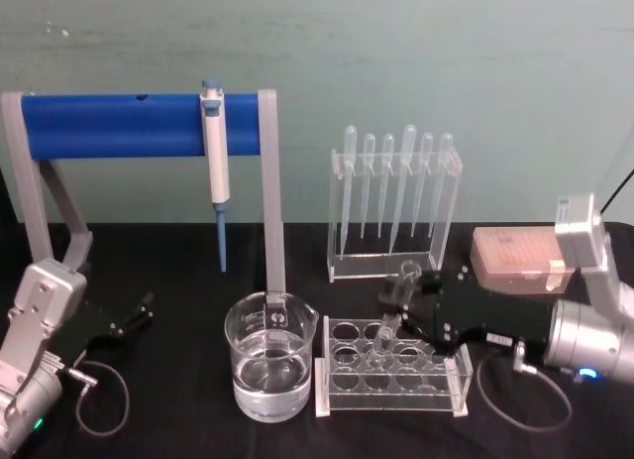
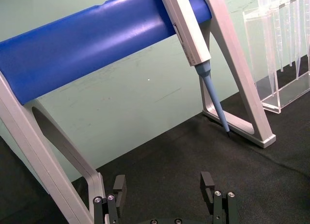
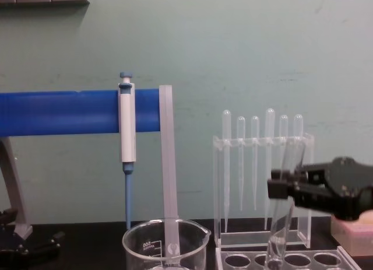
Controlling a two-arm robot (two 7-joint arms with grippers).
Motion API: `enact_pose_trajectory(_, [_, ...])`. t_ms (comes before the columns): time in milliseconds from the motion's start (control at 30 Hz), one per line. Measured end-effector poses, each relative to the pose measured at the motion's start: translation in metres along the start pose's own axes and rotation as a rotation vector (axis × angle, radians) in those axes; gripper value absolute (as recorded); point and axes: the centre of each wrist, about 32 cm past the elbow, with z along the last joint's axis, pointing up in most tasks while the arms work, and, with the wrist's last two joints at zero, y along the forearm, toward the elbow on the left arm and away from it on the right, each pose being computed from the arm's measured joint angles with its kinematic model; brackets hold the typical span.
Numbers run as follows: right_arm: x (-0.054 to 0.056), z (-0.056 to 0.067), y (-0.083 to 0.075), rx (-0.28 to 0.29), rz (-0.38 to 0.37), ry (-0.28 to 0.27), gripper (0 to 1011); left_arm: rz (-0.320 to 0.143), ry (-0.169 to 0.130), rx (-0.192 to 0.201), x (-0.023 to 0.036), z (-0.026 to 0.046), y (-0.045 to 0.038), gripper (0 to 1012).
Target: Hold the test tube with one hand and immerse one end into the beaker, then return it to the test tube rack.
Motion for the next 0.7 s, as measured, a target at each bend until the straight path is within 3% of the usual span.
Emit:
enact_pose_trajectory(133, [0.004,0.015,0.001,-0.005,0.009,0.006,225,0.000,0.000,0.000,0.0000,0.0000,0.0000,1000])
enact_pose_trajectory(400, [0.009,0.057,0.006,-0.001,0.031,-0.042,224,0.000,0.000,0.000,0.0000,0.0000,0.0000,1000])
enact_pose_trajectory(700, [0.016,0.088,0.018,0.025,0.048,-0.082,224,0.000,0.000,0.000,0.0000,0.0000,0.0000,1000])
